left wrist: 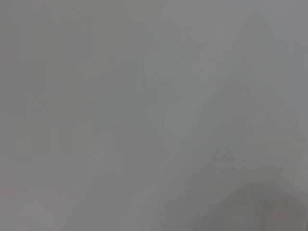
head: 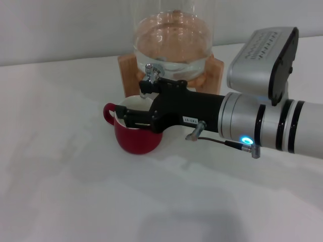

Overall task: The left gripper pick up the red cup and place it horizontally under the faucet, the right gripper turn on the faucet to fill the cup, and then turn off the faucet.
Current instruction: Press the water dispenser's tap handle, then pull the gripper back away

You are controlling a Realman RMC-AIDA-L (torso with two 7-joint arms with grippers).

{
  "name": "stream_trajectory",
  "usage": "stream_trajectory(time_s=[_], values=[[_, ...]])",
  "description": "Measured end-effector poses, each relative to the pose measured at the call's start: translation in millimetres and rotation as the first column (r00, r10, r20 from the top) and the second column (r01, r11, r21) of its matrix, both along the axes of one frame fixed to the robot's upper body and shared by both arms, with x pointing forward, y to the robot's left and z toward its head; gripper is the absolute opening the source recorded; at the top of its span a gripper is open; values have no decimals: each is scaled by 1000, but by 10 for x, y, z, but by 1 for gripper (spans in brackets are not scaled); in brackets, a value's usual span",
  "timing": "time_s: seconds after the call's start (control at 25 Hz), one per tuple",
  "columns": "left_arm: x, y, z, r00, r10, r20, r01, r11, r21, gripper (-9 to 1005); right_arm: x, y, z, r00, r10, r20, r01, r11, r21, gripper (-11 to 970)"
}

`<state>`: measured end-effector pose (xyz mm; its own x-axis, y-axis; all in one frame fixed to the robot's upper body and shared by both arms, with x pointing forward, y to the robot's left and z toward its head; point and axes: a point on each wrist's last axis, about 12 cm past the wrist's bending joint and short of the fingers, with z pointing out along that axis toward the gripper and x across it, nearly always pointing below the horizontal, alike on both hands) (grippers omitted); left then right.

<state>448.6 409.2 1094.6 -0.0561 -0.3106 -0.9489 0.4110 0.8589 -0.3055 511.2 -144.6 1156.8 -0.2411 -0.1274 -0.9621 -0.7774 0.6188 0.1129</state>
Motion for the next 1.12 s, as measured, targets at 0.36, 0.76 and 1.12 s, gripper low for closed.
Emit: stream_trajectory(time_s=[0.36, 0.76, 1.12], values=[[-2, 4, 4, 1000, -2, 1, 2, 1000, 1, 833, 33, -44, 8, 1000, -24, 10, 24, 1000, -5, 795], [2, 0, 8, 1000, -5, 2, 5, 1000, 2, 833, 50, -101, 7, 999, -42, 9, 42, 999, -5, 795], [-1, -14, 16, 1000, -18, 9, 18, 1000, 1, 832, 65, -146, 10, 999, -54, 9, 54, 999, -5, 795]])
